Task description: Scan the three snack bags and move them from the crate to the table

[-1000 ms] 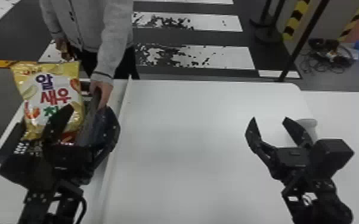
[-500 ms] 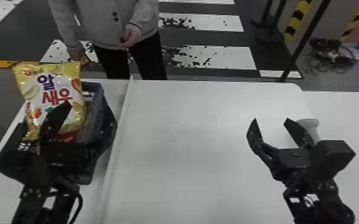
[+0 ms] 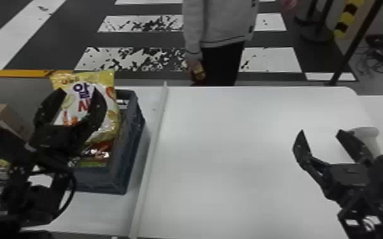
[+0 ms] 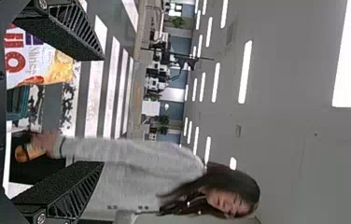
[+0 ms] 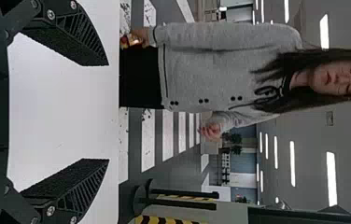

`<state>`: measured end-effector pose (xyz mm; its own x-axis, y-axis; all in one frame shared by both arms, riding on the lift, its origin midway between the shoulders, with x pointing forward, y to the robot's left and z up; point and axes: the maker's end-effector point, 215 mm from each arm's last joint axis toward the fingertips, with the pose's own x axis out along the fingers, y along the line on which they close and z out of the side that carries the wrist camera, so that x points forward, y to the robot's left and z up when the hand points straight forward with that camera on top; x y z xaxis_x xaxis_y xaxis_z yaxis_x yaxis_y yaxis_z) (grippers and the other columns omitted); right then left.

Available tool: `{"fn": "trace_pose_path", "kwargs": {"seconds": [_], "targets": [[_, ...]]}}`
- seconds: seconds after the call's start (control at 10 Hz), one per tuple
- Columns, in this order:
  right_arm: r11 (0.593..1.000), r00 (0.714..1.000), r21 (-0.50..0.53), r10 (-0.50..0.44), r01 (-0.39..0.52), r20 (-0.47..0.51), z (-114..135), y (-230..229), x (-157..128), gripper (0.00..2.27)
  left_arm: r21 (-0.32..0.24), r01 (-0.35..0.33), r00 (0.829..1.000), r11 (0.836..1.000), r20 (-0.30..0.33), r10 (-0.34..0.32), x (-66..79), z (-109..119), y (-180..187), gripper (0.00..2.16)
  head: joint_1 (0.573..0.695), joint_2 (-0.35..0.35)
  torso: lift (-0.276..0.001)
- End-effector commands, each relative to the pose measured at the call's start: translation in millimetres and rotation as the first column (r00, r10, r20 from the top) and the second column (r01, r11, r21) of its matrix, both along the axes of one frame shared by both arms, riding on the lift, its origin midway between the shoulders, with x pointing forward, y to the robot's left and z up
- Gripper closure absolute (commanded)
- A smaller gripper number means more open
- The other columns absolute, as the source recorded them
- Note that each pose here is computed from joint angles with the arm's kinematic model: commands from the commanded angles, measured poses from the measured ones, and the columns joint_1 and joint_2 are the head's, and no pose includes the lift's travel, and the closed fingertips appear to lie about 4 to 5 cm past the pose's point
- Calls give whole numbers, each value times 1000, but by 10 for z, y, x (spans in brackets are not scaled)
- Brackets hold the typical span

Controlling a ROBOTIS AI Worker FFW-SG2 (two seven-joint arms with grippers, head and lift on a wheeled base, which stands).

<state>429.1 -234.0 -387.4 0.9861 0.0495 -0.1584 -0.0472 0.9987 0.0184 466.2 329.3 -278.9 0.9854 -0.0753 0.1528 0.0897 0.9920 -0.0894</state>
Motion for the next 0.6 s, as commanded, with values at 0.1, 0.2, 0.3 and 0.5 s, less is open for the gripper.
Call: {"fn": "trace_pose_path", "kwargs": {"seconds": [0.1, 0.2, 0.3, 0.5], "targets": [[1000, 1000, -13, 7, -7, -15, -83, 30, -3, 154, -44, 29, 995, 999, -98, -33, 238, -195, 312, 76, 695, 127, -62], [1000, 1000, -19, 7, -8, -30, -147, 27, -8, 154, -73, 27, 987, 997, -159, -39, 363, -310, 389, 73, 695, 143, -62], [1000, 999, -23, 6, -7, -33, -164, 25, -6, 154, -78, 30, 987, 997, -153, -42, 440, -249, 479, 73, 695, 156, -62], [999, 998, -29, 14, -15, -54, -246, 72, -3, 154, -82, 4, 987, 997, -160, -17, 573, -179, 785, 83, 695, 174, -62]]}}
